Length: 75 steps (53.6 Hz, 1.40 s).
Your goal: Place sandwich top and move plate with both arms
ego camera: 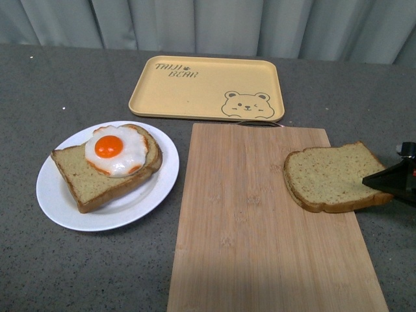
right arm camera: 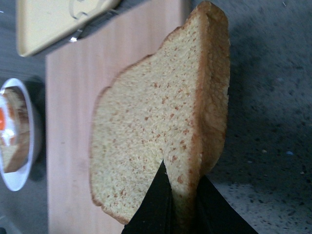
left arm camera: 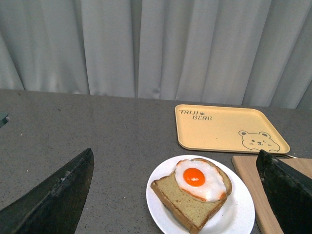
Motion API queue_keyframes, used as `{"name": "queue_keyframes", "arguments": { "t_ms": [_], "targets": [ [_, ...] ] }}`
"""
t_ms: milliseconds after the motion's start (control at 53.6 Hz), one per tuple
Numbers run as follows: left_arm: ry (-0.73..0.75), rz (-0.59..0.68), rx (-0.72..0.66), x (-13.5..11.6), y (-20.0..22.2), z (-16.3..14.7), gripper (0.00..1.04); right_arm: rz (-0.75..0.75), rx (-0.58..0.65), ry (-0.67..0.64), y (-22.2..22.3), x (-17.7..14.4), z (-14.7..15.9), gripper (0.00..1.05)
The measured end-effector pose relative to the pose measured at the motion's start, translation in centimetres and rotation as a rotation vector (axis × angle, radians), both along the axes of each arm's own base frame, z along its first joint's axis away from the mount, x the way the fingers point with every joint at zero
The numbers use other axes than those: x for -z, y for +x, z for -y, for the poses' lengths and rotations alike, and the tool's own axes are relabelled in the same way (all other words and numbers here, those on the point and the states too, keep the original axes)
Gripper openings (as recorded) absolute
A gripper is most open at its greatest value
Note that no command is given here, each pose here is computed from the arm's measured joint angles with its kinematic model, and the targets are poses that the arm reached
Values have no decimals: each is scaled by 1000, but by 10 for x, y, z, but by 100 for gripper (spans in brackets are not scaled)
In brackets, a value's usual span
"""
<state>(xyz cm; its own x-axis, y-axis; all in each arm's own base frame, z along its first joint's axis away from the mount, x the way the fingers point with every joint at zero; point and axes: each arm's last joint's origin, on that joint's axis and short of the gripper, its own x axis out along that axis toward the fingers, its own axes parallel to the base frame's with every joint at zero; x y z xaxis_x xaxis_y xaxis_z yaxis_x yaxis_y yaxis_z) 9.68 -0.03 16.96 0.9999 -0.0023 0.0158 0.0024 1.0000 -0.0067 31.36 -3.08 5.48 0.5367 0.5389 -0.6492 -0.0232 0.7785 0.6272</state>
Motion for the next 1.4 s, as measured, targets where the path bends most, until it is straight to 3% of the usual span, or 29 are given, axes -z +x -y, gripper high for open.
{"name": "queue_keyframes", "arguments": {
  "t_ms": [131,280,597,765,1008,1400],
  "targets": [
    [0,0,0,0,0,0,98,134,-99,91,3,-41,-16,4],
    [0,0,0,0,0,0,98,218,-228,176,11,-56,-55,4],
    [0,0,0,0,0,0,98,162,-523,287,45,-34,-157,4],
    [0,0,0,0,0,0,98,118,-616,310,67,-20,-200,4],
    [0,0,0,0,0,0,98,109,-681,331,89,-3,-240,4],
    [0,0,0,0,0,0,98,84,-696,330,106,9,-264,4]
  ]
}}
